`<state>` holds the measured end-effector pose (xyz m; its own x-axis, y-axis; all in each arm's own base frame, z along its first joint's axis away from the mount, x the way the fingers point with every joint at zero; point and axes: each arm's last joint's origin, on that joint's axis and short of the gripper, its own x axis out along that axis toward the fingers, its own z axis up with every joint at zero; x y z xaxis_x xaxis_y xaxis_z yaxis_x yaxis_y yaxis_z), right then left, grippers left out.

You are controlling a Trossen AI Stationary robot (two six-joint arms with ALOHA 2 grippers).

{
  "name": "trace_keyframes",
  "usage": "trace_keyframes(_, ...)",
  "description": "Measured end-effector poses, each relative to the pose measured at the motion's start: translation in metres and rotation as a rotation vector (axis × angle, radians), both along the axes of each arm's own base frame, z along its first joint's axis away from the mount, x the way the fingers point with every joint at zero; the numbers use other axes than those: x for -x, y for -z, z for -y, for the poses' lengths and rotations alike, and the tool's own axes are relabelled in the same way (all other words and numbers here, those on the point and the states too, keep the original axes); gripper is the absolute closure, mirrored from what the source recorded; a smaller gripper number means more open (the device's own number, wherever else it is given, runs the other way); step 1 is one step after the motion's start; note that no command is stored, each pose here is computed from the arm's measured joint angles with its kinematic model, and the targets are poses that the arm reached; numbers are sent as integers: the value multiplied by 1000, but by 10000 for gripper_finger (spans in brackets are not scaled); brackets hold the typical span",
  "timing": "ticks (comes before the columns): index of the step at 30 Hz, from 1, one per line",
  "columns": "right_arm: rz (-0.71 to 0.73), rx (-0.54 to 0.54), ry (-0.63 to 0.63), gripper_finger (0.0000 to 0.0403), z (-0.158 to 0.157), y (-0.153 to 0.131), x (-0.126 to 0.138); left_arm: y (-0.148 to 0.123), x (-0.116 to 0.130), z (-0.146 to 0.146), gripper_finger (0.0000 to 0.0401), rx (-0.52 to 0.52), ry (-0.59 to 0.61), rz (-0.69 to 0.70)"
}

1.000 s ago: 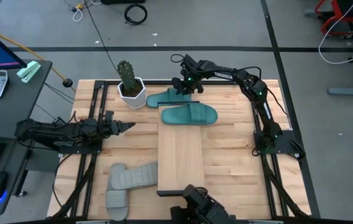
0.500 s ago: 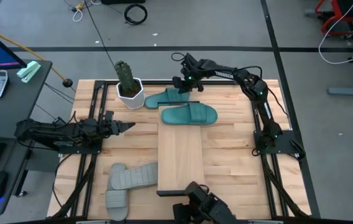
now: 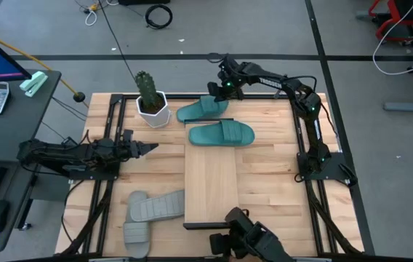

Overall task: Pick and place slides into the shelf
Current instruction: Put the green slide on the shelf

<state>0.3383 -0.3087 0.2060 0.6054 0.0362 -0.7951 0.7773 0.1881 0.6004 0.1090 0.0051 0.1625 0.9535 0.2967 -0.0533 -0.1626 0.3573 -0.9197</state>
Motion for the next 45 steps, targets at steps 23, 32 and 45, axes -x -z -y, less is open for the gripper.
trace_keyframes(23, 38, 210, 82, 403, -4, -111, 80, 0, 0, 0, 306, -23, 1, -10)
trace_keyframes(32, 130, 285, 124, 403, -27, -160, 101, 0, 0, 0, 306, -31, 2, -12)
trace_keyframes(45, 341, 253, 143, 403, -70, -216, 125, 0, 0, 0, 309, -33, 2, -11)
